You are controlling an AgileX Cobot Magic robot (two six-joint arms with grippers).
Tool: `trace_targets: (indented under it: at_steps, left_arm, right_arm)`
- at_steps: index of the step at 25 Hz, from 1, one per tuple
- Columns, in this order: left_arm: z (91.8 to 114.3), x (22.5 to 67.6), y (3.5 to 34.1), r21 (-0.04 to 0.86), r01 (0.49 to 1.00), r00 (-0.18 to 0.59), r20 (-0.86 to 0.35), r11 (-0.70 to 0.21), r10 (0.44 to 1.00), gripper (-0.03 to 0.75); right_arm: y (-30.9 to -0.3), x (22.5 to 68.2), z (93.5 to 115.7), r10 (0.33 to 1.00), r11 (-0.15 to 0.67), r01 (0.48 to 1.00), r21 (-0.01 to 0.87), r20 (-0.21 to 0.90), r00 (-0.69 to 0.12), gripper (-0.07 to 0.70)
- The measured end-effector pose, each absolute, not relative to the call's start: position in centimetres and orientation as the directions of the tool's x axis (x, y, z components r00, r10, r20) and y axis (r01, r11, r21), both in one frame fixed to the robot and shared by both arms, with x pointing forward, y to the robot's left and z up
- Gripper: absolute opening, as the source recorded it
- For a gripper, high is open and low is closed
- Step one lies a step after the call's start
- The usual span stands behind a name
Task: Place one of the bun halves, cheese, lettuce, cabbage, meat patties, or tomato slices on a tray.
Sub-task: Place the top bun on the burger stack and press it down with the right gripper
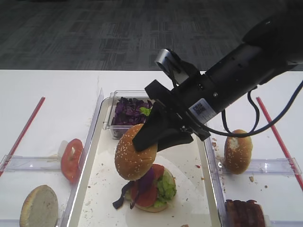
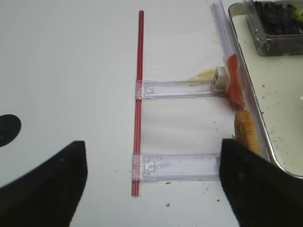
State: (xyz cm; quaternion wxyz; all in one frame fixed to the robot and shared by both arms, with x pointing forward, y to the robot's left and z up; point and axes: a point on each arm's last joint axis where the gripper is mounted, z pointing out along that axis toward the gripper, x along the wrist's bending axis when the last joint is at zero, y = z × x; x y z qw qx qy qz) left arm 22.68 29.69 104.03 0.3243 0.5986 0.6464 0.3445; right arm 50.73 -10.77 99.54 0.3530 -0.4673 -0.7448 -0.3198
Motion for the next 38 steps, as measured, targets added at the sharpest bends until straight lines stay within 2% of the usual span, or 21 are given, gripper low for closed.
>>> trace_targets:
  at_steps: [8,12,18,25,32,38]
  left_arm:
    - [104.0,22.7,29.7,0.834,0.550,-0.073,-0.007,0.046,0.997,0.562]
    - [104.0,22.7,29.7,0.834,0.550,-0.073,-0.007,0.046,0.997,0.562]
    - [104.0,22.7,29.7,0.834,0.550,-0.073,-0.007,0.046,0.997,0.562]
    - [104.0,22.7,29.7,0.834,0.550,-0.073,-0.007,0.046,0.997,0.562]
    - [104.0,22.7,29.7,0.834,0.550,-0.073,-0.007,0.046,0.997,0.562]
    - [104.0,22.7,29.7,0.834,0.550,-0.073,-0.007,0.046,0.997,0.562]
  right_arm:
    - [-12.0,51.9,98.7,0.491,0.317,0.938,0.138,0.823,-0.287,0.236]
    - [-12.5,52.0,98.5,0.467,0.281,0.949,0.143,0.844,-0.265,0.236]
    - [-13.2,50.2,96.2,0.431,0.275,0.954,0.122,0.871,-0.235,0.236]
    - [-13.4,49.4,95.4,0.406,0.278,0.950,0.141,0.879,-0.249,0.236]
    - [-13.2,49.8,93.3,0.415,0.268,0.959,0.089,0.888,-0.198,0.236]
    - [-13.3,50.1,92.8,0.445,0.256,0.962,0.097,0.872,-0.206,0.236]
